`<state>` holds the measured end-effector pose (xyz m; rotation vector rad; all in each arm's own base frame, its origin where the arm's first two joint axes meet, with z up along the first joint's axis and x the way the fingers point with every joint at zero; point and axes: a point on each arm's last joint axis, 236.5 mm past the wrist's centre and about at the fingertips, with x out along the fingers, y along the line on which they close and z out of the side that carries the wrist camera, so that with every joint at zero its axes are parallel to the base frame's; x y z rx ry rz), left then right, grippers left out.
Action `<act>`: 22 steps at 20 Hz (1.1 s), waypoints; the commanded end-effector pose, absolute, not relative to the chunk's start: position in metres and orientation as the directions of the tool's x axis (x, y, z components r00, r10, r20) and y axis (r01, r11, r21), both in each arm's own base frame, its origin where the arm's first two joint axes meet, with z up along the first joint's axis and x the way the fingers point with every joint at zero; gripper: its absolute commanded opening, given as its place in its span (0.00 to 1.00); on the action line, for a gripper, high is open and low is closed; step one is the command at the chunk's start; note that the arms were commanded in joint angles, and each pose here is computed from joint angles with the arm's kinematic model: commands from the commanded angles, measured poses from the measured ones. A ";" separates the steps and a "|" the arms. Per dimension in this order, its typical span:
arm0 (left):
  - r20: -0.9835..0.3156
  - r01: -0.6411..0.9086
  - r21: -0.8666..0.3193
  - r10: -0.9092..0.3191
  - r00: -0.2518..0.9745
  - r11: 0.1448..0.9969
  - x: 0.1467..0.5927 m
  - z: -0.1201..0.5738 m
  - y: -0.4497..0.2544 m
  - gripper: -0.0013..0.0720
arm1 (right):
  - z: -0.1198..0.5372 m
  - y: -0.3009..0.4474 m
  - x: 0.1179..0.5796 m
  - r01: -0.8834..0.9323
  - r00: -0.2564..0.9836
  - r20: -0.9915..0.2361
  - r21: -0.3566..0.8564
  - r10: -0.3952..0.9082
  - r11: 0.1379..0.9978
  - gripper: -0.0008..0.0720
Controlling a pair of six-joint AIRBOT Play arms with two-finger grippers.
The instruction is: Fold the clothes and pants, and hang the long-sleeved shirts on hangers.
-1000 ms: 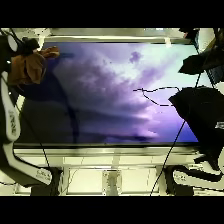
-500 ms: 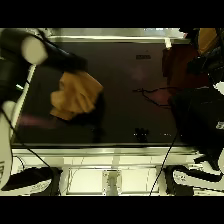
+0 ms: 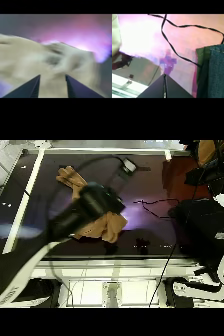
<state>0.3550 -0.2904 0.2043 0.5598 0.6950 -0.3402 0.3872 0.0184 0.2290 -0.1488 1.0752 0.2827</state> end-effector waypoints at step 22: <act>-0.814 -0.682 -0.539 -0.098 0.573 0.495 0.265 -0.029 -0.020 0.56 | 0.188 0.090 0.409 -0.403 0.274 -0.845 0.333 0.460 0.852 0.49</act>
